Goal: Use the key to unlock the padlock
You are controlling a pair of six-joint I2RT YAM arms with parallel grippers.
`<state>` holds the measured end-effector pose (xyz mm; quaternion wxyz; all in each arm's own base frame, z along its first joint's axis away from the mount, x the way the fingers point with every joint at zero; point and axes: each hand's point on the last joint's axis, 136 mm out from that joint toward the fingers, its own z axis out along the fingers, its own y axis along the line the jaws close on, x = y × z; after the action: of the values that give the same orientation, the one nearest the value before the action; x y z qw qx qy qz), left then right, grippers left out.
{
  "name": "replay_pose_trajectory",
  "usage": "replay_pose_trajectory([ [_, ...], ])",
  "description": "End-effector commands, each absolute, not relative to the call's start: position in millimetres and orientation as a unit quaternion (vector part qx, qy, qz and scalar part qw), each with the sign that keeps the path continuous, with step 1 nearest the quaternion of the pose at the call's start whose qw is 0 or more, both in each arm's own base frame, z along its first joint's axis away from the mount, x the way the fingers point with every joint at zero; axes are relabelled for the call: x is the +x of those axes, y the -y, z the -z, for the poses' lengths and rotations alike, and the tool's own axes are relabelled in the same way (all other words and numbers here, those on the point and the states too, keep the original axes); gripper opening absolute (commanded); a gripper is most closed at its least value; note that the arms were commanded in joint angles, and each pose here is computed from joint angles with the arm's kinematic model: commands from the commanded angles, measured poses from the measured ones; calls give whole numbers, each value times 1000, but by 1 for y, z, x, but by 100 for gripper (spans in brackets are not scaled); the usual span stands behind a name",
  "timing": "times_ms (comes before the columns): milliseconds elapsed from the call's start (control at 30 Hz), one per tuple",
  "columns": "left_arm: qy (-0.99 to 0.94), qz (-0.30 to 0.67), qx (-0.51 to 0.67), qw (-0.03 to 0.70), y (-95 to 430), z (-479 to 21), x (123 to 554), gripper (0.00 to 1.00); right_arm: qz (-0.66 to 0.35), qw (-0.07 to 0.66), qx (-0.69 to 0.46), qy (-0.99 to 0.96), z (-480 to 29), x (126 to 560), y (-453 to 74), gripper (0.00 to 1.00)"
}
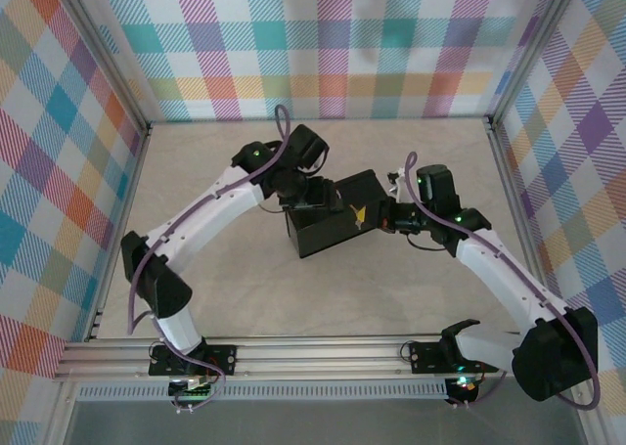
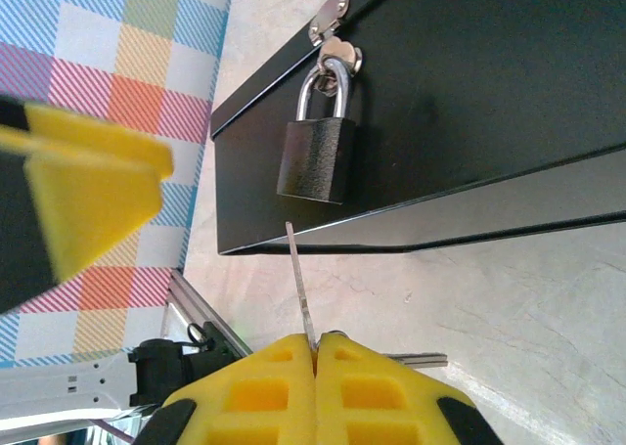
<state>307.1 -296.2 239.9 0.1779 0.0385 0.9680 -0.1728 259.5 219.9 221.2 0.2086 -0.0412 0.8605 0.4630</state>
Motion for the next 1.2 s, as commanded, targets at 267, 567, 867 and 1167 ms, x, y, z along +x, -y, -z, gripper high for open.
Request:
replay_pose_trajectory([
  [267,-972,156,52,167,321,-212,340,63,-488,179,-34,-854,-209,244,-222,3],
  [567,-969,194,47,144,339,-209,332,63,-479,179,-29,-859,-205,243,-220,3],
  [867,-961,236,39,139,353,-223,327,62,-481,179,-26,-858,-205,244,-220,3],
  [1167,-960,211,64,174,339,-240,330,62,-473,181,-26,-862,-205,241,-216,3],
])
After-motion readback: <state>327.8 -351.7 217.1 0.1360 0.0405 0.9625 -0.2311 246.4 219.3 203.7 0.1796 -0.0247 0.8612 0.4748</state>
